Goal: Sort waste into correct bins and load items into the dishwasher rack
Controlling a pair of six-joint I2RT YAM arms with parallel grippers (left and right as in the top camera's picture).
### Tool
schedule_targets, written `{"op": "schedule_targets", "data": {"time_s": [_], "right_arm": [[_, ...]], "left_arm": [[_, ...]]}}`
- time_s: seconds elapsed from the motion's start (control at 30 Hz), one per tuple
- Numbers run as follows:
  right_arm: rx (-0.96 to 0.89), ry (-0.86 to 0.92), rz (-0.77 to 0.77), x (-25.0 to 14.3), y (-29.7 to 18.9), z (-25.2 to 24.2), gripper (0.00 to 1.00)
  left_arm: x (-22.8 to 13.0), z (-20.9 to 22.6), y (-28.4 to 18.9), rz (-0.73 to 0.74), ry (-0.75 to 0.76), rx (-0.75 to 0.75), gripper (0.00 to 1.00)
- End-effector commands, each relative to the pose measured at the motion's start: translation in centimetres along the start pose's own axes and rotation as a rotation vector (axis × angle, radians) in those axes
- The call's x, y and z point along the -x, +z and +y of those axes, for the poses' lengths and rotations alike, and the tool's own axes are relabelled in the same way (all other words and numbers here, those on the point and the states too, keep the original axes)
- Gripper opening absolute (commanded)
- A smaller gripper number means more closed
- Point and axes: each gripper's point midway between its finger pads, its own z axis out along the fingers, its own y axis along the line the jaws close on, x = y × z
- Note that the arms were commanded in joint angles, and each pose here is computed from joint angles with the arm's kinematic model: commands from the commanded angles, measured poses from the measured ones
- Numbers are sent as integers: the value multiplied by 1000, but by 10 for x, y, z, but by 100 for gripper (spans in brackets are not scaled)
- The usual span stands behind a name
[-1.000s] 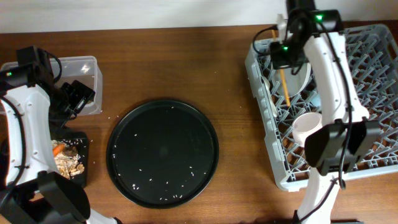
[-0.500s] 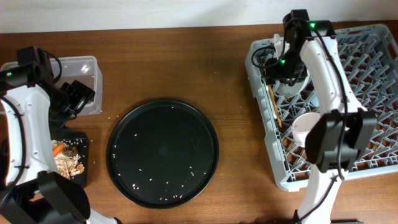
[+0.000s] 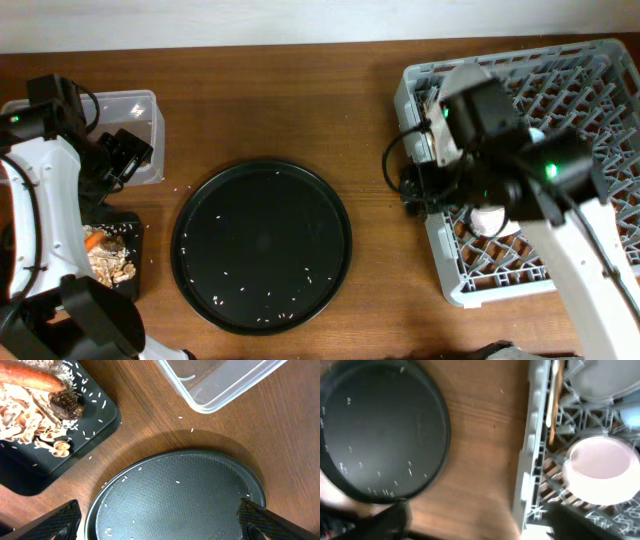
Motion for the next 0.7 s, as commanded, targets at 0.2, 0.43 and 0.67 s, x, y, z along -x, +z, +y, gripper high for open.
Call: {"op": "schedule_targets", "data": {"time_s": [0.2,0.43,0.67], "right_arm": [[-17,97,74,-25,11,1,99],[-29,80,72,-28,9,-2,99],[69,45,-449,-14,-5,-23,98]], "left_arm": [[0,1,-2,-6,-15,-4,99],[0,1,-2,-7,-15,-4,99],[0,1,-2,-6,-15,-4,99]]}}
